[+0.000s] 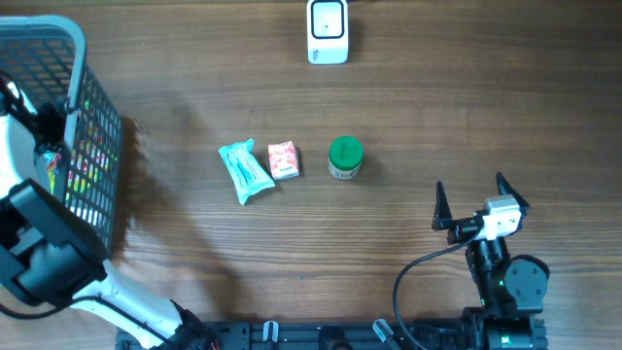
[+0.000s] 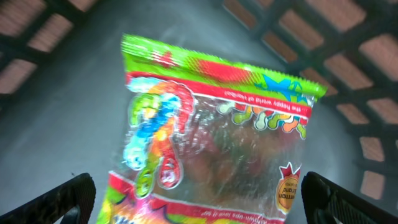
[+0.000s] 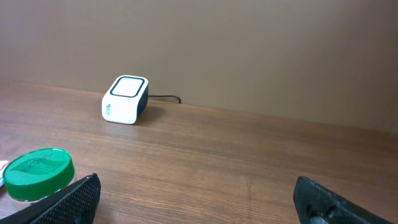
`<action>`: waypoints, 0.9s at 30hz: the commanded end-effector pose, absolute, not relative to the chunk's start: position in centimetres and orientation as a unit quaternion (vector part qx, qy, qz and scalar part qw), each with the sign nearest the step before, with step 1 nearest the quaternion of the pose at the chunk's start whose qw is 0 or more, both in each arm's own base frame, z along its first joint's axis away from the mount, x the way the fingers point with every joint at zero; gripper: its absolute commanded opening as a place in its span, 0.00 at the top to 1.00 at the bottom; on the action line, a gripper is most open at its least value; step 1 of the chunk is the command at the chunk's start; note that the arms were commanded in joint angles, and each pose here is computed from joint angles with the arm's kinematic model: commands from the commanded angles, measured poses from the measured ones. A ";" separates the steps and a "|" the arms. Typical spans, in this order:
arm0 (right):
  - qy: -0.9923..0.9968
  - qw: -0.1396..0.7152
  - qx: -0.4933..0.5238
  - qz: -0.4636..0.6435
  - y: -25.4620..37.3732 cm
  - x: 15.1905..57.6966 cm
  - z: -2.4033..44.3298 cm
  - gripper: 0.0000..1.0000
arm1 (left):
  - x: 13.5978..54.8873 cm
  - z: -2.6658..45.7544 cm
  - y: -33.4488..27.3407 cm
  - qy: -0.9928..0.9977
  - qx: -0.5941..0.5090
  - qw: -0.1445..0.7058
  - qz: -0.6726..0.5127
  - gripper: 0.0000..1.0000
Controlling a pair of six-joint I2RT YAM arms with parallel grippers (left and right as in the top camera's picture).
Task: Scan the item barcode
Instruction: 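Grasp the Haribo candy bag in the basket with the left gripper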
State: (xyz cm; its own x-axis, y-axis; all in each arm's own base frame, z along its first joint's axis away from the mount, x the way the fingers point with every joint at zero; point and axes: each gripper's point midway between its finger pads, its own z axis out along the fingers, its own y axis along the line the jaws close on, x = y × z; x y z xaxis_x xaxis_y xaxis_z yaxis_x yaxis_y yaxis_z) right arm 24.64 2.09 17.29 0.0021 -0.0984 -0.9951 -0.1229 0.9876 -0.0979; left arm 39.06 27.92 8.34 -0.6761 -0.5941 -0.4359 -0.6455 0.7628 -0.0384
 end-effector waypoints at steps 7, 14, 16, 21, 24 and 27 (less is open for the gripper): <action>0.705 0.705 -0.077 0.003 1.9 24.6 17.4 0.00 | 39.0 1.8 26.1 0.943 -0.297 0.145 0.039 0.00; 0.705 0.705 -0.077 0.003 1.9 24.6 17.4 0.00 | 37.2 0.3 24.9 0.953 -0.288 0.096 0.028 0.96; 0.705 0.705 -0.077 0.003 1.9 24.6 17.4 0.00 | 37.3 1.3 25.0 0.951 -0.289 0.103 0.030 0.96; 0.705 0.705 -0.077 0.003 1.9 24.6 17.4 0.00 | 38.6 9.1 26.2 0.937 -0.294 0.177 0.060 0.96; 0.705 0.705 -0.077 0.003 1.9 24.6 17.4 0.00 | 38.4 18.5 28.3 0.882 -0.367 0.270 0.118 0.96; 0.705 0.705 -0.077 0.003 1.9 24.6 17.4 0.00 | 37.2 28.3 27.9 0.809 -0.431 0.386 0.110 0.96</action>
